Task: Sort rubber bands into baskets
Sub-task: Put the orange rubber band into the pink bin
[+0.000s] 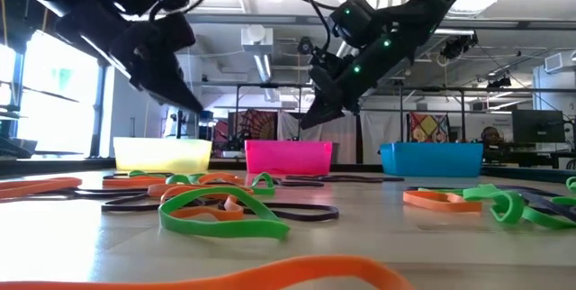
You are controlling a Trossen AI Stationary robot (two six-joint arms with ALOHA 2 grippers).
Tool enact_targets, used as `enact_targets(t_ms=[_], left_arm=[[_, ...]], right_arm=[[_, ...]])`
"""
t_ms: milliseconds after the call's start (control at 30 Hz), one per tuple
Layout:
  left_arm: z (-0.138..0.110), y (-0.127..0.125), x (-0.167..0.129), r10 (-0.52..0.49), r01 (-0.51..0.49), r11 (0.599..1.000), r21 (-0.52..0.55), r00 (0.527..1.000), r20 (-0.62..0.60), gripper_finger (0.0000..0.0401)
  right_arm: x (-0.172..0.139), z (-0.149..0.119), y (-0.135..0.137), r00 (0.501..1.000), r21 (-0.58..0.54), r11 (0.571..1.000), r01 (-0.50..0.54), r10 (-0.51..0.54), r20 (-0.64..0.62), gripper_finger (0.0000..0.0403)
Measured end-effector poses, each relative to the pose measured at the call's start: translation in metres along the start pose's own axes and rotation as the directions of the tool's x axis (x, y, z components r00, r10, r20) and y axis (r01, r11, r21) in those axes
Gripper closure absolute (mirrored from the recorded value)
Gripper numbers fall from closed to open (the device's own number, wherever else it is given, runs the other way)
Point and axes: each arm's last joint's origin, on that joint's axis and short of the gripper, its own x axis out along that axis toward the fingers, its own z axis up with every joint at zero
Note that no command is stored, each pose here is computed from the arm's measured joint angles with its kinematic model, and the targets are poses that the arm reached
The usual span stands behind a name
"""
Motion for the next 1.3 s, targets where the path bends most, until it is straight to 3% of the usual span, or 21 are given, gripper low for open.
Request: enact_targets(t_ms=[233,500,700,933,1167,1300], left_arm=[[-0.014,-0.016,0.024,-0.055,0.045,0.993,-0.106,0.995,-0.086,0.0335],[-0.017,-0.021,0.047,-0.048,0.013,0.973,-0.229,0.988,-0.15,0.0327],[-0.009,-0.024,0.069,-0.034,-0.014,0.974,-0.227,0.978,-0.206,0.0327],[-0.004,-0.024,0.084,0.053,-0.127,0.969,-0.213,0.944,-0.326,0.0327],[-0.002,-0.024,0.086,0.059,-0.126,0.975,-0.184,0.943,-0.329,0.033],[-0.003,-0.023,0.086,0.062,-0.119,0.981,-0.154,0.941,-0.332,0.0356]], right_arm=[[0.0,0.001,0.006,1.0,-0.04,0.999,0.0,0.001,0.012,0.0403],[0.0,0.0,0.006,1.0,-0.075,0.997,0.008,-0.007,0.01,0.0403],[0.0,0.0,0.006,1.0,-0.085,0.996,0.008,-0.007,0.006,0.0403],[0.0,0.0,0.006,1.0,-0.085,0.996,0.007,-0.007,0.003,0.0403],[0.0,0.0,0.006,1.0,-0.085,0.996,0.006,-0.006,0.007,0.0403],[0.0,0.0,0.006,1.0,-0.085,0.996,0.005,-0.004,0.007,0.0403]])
